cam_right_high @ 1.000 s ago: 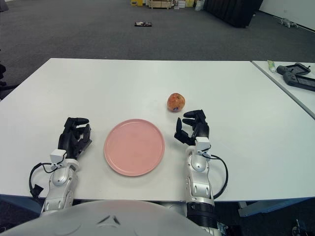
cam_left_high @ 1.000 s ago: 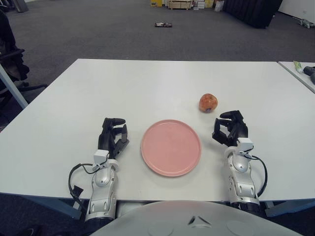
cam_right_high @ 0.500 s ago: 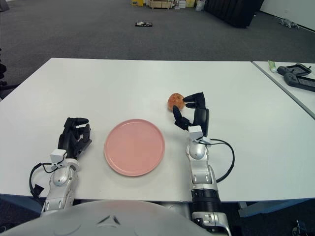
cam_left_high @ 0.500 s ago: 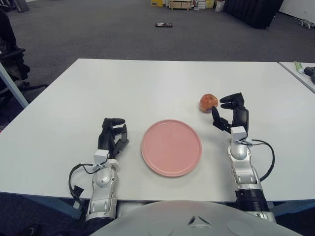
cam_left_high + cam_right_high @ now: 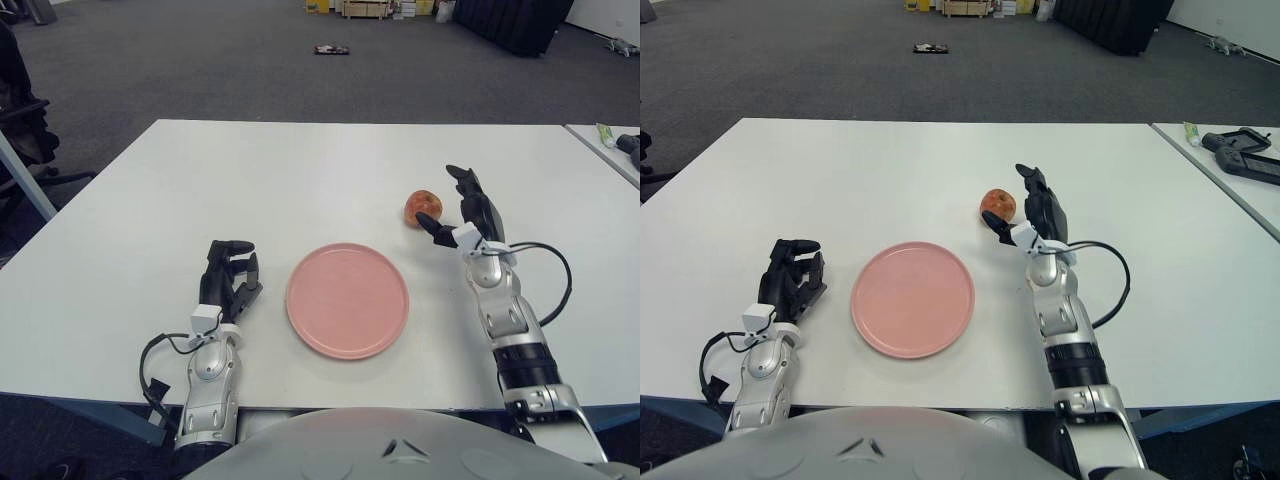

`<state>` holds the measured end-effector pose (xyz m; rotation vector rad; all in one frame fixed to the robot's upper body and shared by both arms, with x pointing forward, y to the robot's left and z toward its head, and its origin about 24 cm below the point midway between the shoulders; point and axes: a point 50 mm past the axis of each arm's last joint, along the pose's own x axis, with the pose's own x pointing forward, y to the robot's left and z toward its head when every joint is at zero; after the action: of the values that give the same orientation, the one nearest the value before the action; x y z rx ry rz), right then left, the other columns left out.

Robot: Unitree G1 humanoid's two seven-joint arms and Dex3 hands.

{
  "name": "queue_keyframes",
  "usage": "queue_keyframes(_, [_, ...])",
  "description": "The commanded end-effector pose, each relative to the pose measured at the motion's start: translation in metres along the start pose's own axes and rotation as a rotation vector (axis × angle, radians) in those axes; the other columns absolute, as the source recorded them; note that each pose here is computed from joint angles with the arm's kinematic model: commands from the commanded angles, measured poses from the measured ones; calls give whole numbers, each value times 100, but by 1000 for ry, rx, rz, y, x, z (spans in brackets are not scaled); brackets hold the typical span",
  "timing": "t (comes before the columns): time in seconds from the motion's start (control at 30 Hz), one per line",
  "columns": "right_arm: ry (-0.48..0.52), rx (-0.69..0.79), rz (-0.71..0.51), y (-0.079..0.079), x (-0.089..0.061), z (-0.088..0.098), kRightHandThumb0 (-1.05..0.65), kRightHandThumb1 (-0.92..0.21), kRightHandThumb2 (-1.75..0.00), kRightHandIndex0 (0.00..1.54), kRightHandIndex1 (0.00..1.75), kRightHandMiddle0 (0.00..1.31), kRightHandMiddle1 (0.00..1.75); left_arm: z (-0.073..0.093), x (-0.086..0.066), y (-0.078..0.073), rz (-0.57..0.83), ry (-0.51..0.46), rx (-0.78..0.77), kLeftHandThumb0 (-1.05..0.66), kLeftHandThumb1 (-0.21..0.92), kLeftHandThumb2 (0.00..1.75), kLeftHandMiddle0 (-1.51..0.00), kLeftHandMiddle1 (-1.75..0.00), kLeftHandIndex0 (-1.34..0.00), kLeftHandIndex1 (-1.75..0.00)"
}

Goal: Put the apple into the plate.

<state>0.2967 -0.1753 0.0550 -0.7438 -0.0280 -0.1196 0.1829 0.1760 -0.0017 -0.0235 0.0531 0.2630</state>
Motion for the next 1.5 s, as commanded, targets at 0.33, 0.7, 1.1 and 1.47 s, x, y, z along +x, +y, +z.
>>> queue_keyframes(0.33, [19,-7,63,10,32,1,-100,-57,-46,0,0,0,0,1,0,-1,5,-12,-7,-36,84,64,-45,-174,-24,-175])
queue_keyframes(0.7, [80,-60,117,18,50,-6,-102,-59,-47,0,0,0,0,1,-2,1,8,-9,-1,-36,82,67,-44,-175,-25,-175])
queue_keyframes(1.1, [135,-136,205,34,58,-14,-105,-62,-46,0,0,0,0,2,-3,1,8,-10,9,-36,83,67,-45,-175,-25,-175])
queue_keyframes(1.47, [191,-167,279,43,60,-15,-105,-63,-43,0,0,0,0,2,-5,2,17,-3,-5,-36,83,66,-44,-175,-25,-175])
